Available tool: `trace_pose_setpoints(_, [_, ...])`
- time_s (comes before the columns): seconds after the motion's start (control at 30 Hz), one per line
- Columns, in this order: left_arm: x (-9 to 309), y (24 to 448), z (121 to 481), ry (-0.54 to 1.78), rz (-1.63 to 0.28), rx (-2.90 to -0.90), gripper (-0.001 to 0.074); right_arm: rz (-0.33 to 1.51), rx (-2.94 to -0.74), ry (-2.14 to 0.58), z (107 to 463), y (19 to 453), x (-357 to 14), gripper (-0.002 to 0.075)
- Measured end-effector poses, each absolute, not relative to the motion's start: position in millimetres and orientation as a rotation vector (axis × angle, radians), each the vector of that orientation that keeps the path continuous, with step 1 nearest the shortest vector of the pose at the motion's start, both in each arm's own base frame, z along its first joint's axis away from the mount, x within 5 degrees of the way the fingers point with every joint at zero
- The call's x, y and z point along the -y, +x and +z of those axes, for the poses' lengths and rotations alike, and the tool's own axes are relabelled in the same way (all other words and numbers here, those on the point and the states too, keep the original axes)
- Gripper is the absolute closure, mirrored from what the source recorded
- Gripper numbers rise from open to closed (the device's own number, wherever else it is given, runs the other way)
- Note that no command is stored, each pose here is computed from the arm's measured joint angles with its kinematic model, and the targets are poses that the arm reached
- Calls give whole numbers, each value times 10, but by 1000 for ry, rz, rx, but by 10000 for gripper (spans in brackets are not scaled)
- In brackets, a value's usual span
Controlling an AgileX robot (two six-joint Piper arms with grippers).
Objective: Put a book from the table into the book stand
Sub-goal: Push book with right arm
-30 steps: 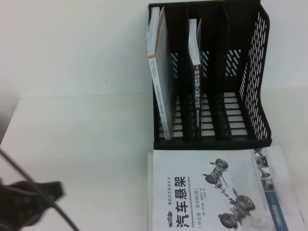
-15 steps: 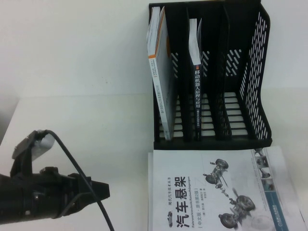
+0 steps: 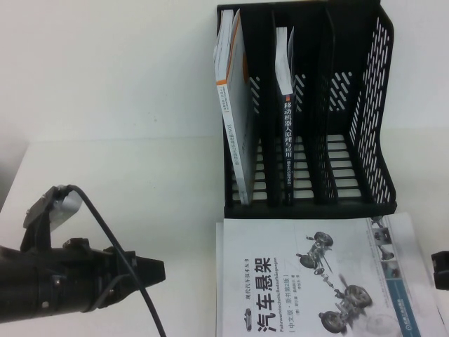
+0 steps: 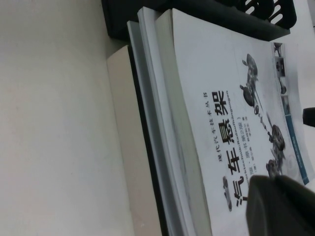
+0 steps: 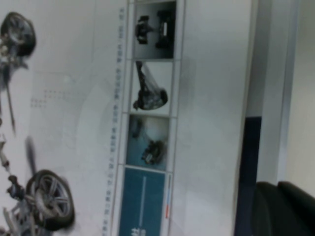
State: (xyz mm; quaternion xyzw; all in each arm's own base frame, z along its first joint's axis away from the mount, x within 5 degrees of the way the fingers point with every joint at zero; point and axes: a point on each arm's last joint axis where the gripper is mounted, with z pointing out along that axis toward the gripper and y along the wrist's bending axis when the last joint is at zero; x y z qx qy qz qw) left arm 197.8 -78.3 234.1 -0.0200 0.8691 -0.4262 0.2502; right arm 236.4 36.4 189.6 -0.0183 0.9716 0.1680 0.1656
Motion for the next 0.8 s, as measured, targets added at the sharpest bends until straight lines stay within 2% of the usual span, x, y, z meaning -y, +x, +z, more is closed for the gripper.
trace_pose_setpoints(0.2, [780,1985,2343,-57,-1155,-2358,737,487,-2800,-52,1805,2414,-389,729])
trace_pose_setpoints(0.63, [782,2043,2264,-105,-1166,-2385,737,489,-2781,-210,1787,2451,-685,729])
trace_pose_setpoints(0.8, [817,2093,2205,-198,-1270,-2396,737,504,-2768,-188,1808,2472,-695,729])
